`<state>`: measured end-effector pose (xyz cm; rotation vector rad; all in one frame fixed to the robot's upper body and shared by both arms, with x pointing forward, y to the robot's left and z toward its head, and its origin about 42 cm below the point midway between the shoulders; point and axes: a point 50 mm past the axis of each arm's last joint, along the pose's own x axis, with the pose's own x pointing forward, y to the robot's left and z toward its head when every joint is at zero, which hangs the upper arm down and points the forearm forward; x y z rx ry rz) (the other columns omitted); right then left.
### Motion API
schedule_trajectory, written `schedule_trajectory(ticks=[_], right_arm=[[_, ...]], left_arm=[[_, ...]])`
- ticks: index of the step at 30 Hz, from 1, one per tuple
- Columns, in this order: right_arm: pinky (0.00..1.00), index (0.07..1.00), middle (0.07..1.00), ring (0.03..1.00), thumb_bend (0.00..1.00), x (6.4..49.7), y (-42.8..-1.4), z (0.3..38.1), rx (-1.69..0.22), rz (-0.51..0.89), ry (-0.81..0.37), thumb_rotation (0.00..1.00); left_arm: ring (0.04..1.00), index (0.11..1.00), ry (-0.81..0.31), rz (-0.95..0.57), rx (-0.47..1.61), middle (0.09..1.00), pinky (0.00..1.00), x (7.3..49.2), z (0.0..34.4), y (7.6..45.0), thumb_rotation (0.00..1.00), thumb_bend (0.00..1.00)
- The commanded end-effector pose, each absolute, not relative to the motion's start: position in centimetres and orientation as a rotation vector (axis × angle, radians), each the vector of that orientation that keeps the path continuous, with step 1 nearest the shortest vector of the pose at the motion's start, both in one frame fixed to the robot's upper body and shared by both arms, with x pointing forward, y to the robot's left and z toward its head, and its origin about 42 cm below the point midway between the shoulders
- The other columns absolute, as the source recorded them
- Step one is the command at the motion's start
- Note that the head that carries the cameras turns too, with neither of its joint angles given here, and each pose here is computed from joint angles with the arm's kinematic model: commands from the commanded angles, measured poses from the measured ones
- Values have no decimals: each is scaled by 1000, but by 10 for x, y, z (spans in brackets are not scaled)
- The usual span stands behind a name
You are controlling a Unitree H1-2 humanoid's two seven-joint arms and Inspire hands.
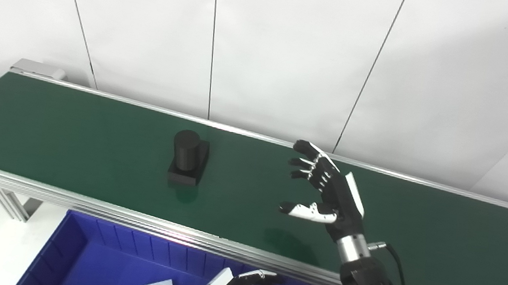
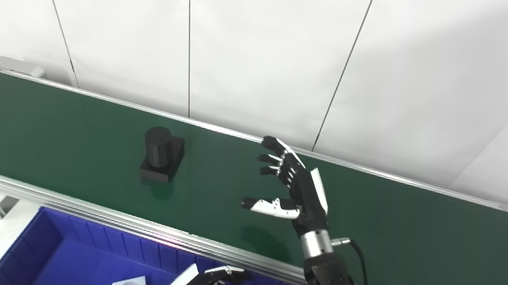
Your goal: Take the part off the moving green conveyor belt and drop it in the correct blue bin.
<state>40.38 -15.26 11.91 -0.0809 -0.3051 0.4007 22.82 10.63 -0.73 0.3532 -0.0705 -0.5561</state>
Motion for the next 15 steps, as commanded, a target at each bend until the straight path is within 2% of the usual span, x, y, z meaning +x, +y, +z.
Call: schedule_trajectory(ticks=[1, 6, 15], right_arm=[[628, 828, 857, 755, 1000, 418, -140, 142, -80, 403, -393, 236], [603, 830, 866, 746, 1000, 429, -131, 140, -104, 401, -364, 263], [614, 836, 869, 751, 1000, 445, -114, 142, -105, 408, -328, 237]], left_arm=[[777, 782, -146, -547, 328, 822, 667, 236, 5, 101, 119, 1000], [777, 783, -145, -549, 328, 825, 666, 234, 5, 100, 122, 1000], [778, 784, -148, -550, 319, 827, 668, 233, 6, 98, 106, 1000]])
